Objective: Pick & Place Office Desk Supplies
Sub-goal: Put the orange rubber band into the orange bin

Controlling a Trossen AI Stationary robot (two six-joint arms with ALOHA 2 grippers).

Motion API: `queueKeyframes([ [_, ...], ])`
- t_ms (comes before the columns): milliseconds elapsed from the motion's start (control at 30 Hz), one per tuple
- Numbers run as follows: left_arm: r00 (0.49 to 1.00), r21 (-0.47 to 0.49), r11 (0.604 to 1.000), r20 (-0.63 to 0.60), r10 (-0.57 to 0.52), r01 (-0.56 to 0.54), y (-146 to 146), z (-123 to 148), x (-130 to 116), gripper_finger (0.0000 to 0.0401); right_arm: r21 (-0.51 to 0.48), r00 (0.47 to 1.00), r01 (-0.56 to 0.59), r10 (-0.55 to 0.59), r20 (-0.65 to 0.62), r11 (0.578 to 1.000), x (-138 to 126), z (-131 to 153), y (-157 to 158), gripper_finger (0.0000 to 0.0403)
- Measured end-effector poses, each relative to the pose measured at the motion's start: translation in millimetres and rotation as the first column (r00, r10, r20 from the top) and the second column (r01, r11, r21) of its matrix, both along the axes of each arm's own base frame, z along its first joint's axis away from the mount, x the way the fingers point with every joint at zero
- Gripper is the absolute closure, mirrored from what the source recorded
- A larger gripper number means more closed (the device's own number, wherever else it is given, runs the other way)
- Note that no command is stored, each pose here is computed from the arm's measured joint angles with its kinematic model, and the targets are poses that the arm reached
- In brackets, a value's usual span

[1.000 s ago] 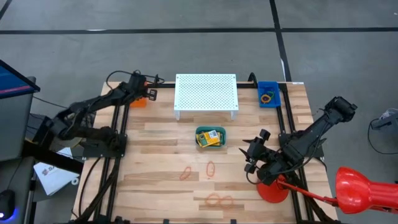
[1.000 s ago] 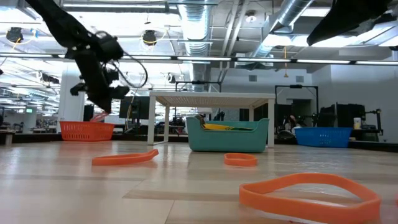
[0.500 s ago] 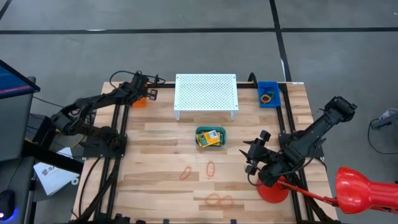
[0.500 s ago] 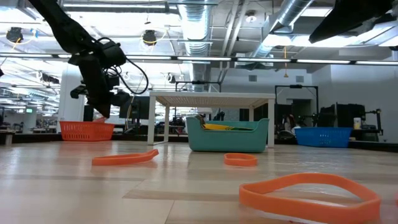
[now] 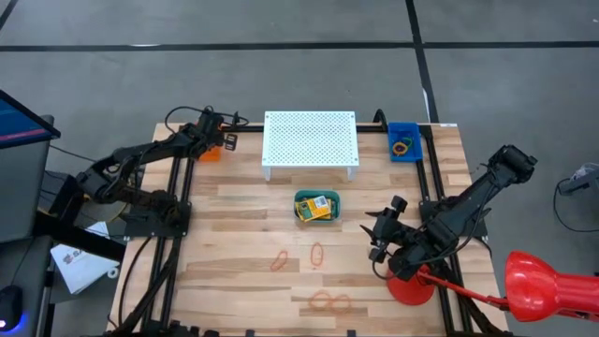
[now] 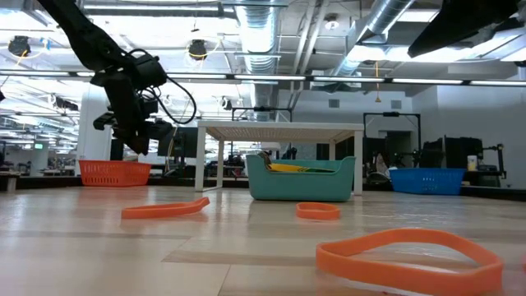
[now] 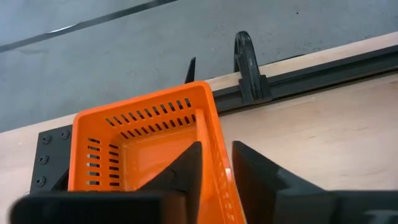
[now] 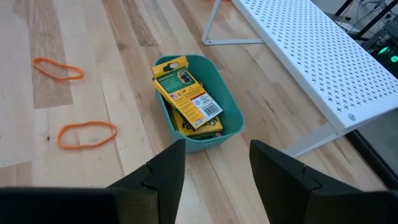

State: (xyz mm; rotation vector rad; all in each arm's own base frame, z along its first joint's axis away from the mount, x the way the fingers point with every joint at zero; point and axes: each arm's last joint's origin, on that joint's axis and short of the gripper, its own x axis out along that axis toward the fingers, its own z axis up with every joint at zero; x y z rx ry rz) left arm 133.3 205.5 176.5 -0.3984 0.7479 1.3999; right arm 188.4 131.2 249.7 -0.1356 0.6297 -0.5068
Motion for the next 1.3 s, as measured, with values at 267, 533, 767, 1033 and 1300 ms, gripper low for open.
queueKeyframes([
  [267, 0.999, 0.001, 1.000, 0.025, -0.029, 0.029, -0.3, 0.8, 2.9, 0.0249, 0.001, 1.000, 0.000, 0.000, 0.000, 1.000, 0.0, 0.0, 0.0, 0.0228],
  [533, 0.944, -0.127, 0.943, 0.163, -0.287, 0.308, -24.2, -3.4, 30.5, 0.0240, 0.001, 1.000, 0.000, 0.000, 0.000, 1.000, 0.0, 0.0, 0.0, 0.0228],
  [767, 0.900, -0.290, 0.853, 0.090, -0.427, 0.434, -71.1, -5.7, 44.0, 0.0262, 0.001, 1.000, 0.000, 0.000, 0.000, 1.000, 0.0, 0.0, 0.0, 0.0228],
  [1033, 0.747, -0.408, 0.641, 0.190, -0.637, 0.650, -147.7, 13.7, 47.4, 0.0277, 0.000, 1.000, 0.001, -0.001, -0.001, 1.000, 0.1, -0.1, -0.3, 0.0228],
  [1300, 0.296, -0.294, 0.195, 0.355, -0.887, 0.936, -241.8, 2.4, 62.0, 0.0262, -0.001, 1.000, 0.001, -0.001, -0.001, 1.000, 0.1, -0.1, -0.2, 0.0228],
])
